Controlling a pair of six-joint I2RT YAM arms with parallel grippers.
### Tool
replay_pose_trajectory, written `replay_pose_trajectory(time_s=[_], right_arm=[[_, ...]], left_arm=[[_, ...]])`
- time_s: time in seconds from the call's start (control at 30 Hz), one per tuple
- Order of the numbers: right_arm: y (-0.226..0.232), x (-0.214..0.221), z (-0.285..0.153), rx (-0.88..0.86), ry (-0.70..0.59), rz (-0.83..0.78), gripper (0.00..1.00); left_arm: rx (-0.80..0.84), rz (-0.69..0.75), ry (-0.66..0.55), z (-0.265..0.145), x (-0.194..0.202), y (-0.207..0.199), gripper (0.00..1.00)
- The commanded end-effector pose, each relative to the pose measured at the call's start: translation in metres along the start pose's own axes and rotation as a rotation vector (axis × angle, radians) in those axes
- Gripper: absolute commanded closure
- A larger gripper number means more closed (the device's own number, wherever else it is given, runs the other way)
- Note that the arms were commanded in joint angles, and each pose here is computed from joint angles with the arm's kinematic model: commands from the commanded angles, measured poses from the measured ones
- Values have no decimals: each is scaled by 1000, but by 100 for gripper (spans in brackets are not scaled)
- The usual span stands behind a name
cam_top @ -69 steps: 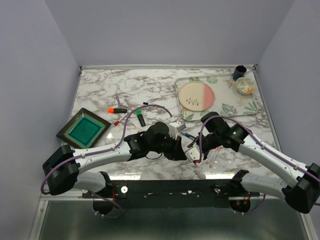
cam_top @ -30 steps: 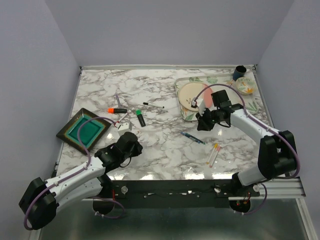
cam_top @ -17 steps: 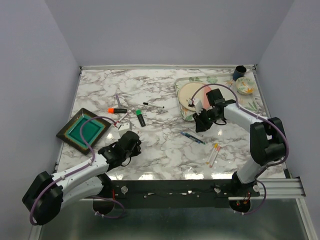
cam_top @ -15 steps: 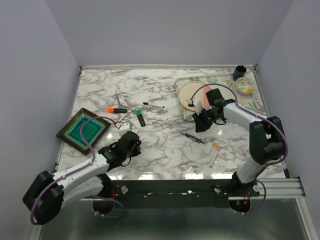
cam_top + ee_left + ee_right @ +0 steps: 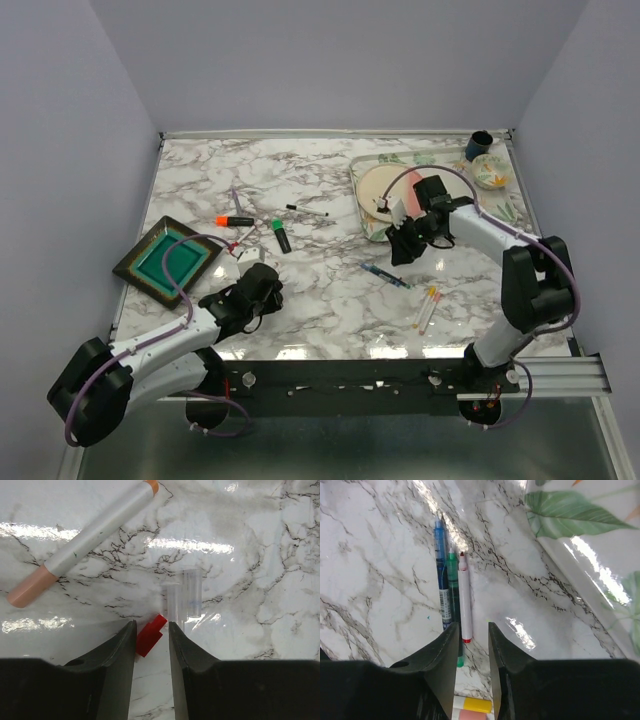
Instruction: Open the pen caps
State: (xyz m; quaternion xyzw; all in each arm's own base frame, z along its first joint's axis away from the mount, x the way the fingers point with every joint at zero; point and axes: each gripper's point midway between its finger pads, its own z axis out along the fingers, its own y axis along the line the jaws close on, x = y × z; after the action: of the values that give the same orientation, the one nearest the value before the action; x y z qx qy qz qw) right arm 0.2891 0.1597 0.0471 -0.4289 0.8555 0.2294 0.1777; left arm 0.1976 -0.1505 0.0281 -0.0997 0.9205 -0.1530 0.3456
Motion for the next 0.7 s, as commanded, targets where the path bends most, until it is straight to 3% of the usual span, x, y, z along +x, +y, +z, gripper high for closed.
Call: replay_pose_trajectory(time_s=[0.0,0.1,0.23,0.3,0.33,0.47,0.57,0.67], right_arm=[[14,-23,-29,6,-115,-98,62],[25,-30,-43,-3,-161,-159,61],[60,-28,-66,-95,-222,-322,59],[74,-22,-74,-130,-239,-485,56],[87,-9,-80,-159,-226,-527,54],[95,35,-80,-181,-138,-870,46],[87,65,-75,-162,-34,-1003,43],[78,78,-69,-147,24,-1029,44]], left_arm=[[6,-2,-1,3,1,1,60],[12,-1,-7,1,-2,-1,55],[44,-13,-33,-8,-10,-7,34],[80,-23,-57,-18,-18,-13,27],[94,-24,-66,-22,-21,-15,21],[175,-39,-125,-42,-41,-30,14],[242,-30,-137,-52,-47,-42,11],[302,-29,-135,-60,-47,-51,9]])
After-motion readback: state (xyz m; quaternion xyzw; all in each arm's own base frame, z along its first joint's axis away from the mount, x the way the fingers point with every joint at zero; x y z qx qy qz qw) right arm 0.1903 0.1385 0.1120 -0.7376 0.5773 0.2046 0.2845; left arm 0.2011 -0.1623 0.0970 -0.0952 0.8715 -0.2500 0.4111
